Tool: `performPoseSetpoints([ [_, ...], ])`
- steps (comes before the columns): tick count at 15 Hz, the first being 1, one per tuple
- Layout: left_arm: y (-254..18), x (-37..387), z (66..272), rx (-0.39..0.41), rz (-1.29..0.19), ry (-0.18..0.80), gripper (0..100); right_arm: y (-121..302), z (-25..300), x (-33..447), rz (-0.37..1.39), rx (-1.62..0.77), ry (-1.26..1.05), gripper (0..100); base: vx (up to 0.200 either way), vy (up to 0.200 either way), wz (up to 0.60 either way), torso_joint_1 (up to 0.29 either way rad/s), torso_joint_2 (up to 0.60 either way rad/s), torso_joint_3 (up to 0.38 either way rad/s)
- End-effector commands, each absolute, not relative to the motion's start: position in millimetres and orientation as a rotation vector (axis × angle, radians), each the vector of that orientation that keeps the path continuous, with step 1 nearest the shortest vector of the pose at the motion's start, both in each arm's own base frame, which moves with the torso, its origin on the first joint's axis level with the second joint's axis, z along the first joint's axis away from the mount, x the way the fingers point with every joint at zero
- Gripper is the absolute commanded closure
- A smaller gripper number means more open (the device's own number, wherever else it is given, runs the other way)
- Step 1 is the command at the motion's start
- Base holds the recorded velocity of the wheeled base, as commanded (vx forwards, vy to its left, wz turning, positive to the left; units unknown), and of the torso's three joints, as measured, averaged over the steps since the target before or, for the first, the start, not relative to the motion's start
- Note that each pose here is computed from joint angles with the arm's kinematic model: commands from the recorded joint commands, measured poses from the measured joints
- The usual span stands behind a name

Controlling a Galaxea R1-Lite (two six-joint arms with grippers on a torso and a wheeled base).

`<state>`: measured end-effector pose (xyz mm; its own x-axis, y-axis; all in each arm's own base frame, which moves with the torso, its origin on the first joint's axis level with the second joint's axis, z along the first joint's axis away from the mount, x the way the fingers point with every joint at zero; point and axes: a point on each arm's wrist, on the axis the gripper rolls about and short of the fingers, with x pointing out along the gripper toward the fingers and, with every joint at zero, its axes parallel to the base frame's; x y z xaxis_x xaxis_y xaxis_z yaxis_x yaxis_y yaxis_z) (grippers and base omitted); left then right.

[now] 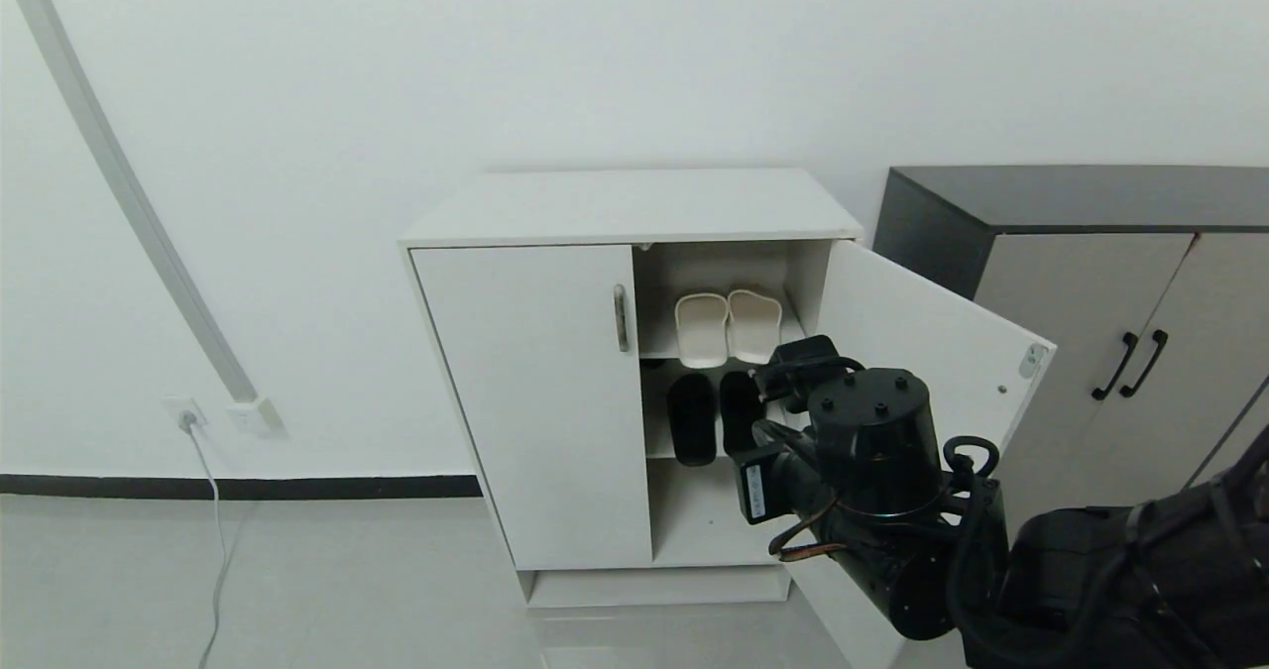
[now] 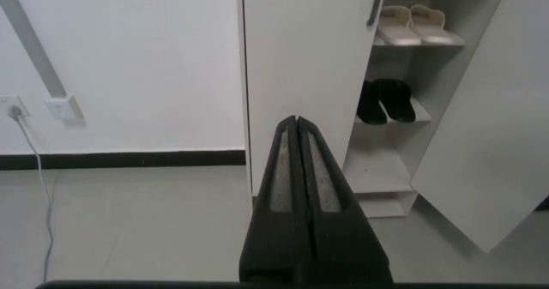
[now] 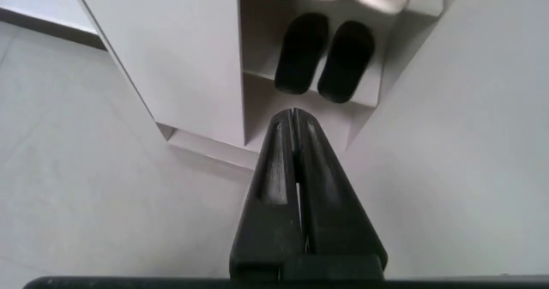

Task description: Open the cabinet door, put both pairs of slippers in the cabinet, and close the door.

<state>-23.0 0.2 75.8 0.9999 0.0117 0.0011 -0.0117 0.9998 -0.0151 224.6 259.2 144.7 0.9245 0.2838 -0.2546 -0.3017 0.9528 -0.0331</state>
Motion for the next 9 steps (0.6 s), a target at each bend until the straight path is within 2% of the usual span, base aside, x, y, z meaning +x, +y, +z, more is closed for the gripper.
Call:
performPoseSetpoints([
  [1,0.2,-23.0,76.2,-0.015,0.012,-0.002,100,259.2,144.9,224.4,0.301,-0.071,0.250,100,0.000,0.000,0.00,0.178,-0.50,-0.320],
  [9,0.2,-23.0,76.2,-0.015,0.012,-0.002,100,258.8,144.2,224.1,0.301,-0.073,0.252,100,0.000,0.000,0.00,0.209,-0.52,-0.319],
])
